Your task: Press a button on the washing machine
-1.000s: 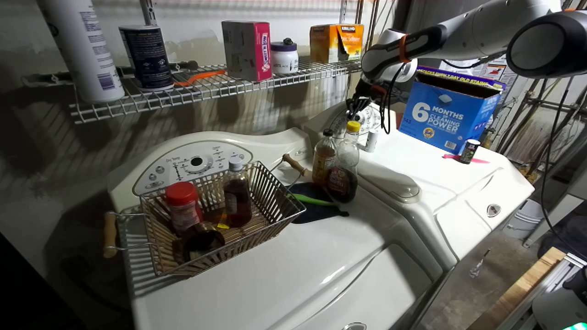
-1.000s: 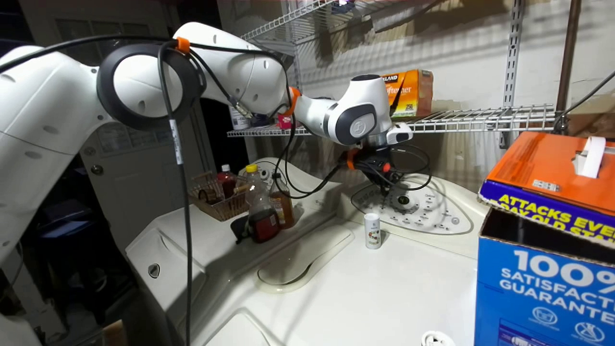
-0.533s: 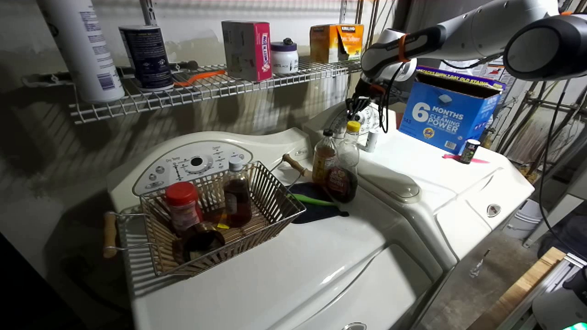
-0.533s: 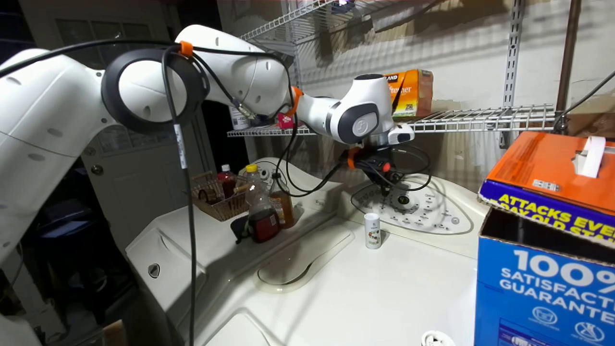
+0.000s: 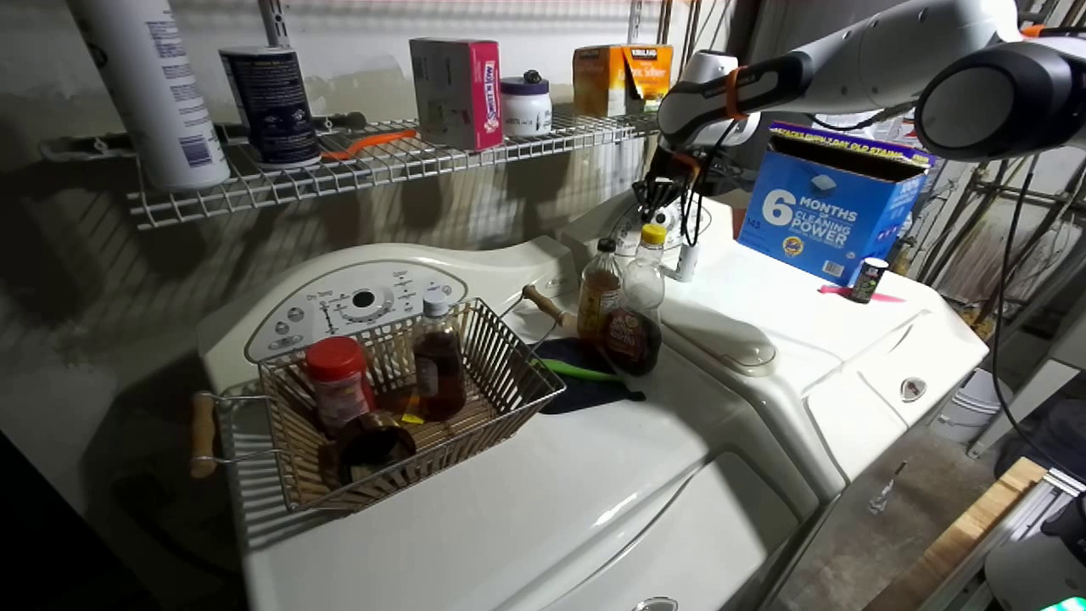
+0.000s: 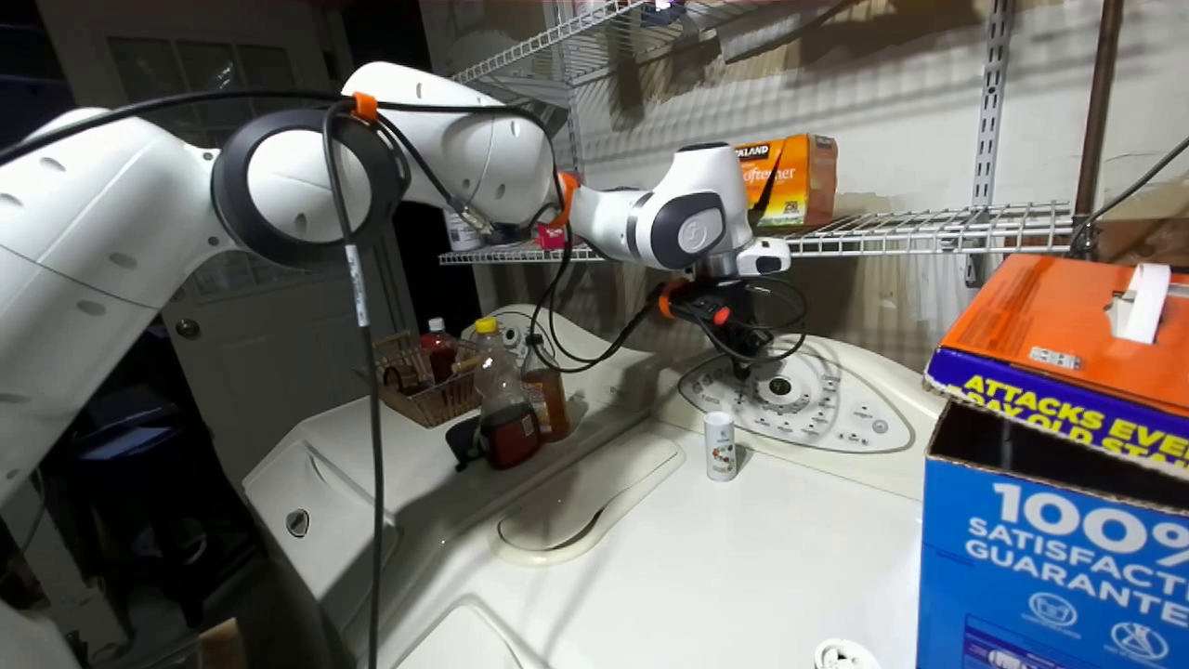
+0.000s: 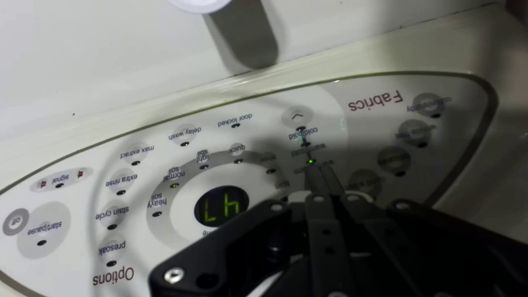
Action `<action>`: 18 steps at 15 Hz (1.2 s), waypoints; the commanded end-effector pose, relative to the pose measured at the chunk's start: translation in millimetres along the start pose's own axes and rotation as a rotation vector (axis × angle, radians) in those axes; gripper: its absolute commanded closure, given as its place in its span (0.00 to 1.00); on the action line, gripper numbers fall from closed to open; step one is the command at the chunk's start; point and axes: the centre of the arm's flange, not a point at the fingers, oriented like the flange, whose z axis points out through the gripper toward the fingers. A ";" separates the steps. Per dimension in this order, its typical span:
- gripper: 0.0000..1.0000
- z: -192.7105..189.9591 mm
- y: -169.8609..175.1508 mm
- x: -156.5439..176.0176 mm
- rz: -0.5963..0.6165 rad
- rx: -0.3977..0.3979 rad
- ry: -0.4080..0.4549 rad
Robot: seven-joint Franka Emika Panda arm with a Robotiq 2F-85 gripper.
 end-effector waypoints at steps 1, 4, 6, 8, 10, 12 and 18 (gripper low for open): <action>1.00 23.5 -23.4 21.8 0.087 -0.053 0.023; 1.00 16.8 -17.6 15.9 0.074 -0.067 -0.017; 1.00 3.5 -6.4 8.0 0.039 -0.062 -0.017; 1.00 -11.1 1.2 -2.1 -0.011 -0.031 -0.028; 1.00 -22.6 6.8 -10.2 -0.064 -0.031 -0.028; 1.00 -34.1 8.2 -20.7 -0.123 -0.019 -0.054; 0.47 -68.2 -2.9 -81.3 -0.345 0.080 -0.242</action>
